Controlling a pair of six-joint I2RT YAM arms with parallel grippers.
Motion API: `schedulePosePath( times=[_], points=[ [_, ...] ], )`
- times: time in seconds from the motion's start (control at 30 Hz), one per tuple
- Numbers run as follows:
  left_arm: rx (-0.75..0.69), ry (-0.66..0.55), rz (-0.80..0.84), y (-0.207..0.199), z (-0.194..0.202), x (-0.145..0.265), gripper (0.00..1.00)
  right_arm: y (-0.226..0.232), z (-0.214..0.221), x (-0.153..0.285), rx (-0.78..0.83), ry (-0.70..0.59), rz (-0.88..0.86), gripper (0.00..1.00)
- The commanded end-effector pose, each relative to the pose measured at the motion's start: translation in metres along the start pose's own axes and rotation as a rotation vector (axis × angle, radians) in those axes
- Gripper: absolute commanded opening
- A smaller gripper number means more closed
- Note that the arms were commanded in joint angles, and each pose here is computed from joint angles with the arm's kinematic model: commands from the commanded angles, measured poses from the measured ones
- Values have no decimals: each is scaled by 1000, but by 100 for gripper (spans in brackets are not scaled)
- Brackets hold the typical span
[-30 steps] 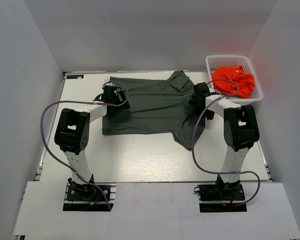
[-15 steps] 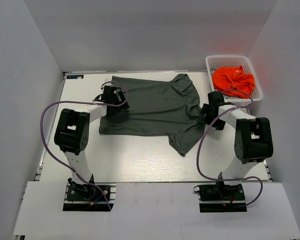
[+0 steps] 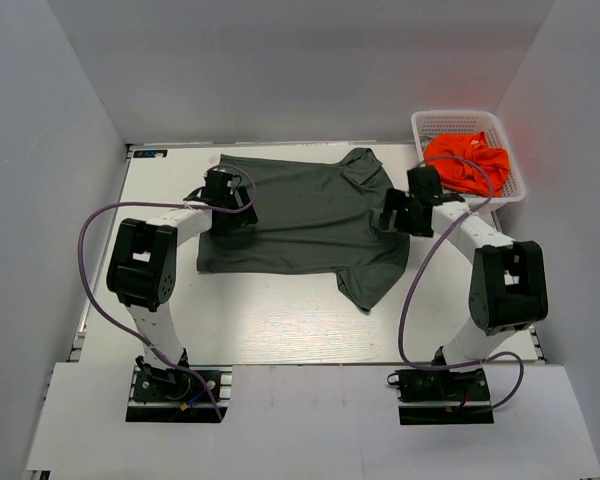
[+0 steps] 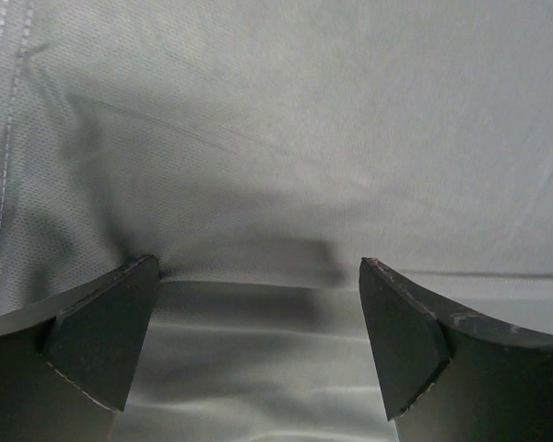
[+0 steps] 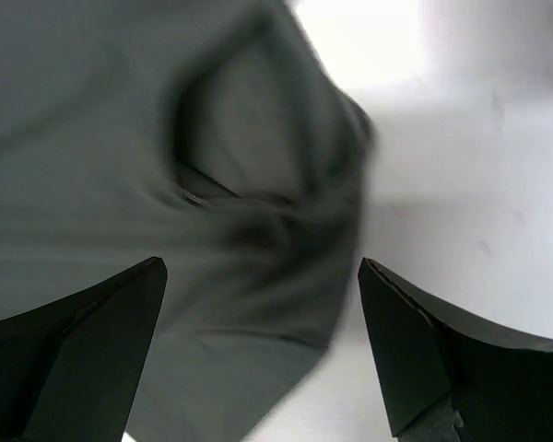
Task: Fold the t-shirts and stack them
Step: Flatten out the tshirt
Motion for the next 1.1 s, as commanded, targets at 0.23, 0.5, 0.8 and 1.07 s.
schedulePosePath(
  times=[0.23, 0.5, 0.8, 1.07],
  points=[
    [-52, -61, 66, -26, -50, 20, 100, 33, -91, -44, 37, -91, 50, 90],
    [-82, -63, 2, -30, -68, -25, 100, 30, -84, -77, 113, -24, 51, 90],
    [-93, -69, -87, -25, -79, -68, 100, 15, -109, -107, 140, -54, 185, 90],
    [-88, -86, -150, -14, -87, -71, 100, -3, -128, -135, 139, -78, 352, 90]
  ],
)
Point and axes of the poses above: each gripper's point midway between its finger pads, its own x axis back along the fingers, its own y axis along the line the jaws close on, z = x × y, the point moved 3 cm from there along x, back along the fingers, and after that the axes turned 6 degrees about x, right-handed, at the moved point
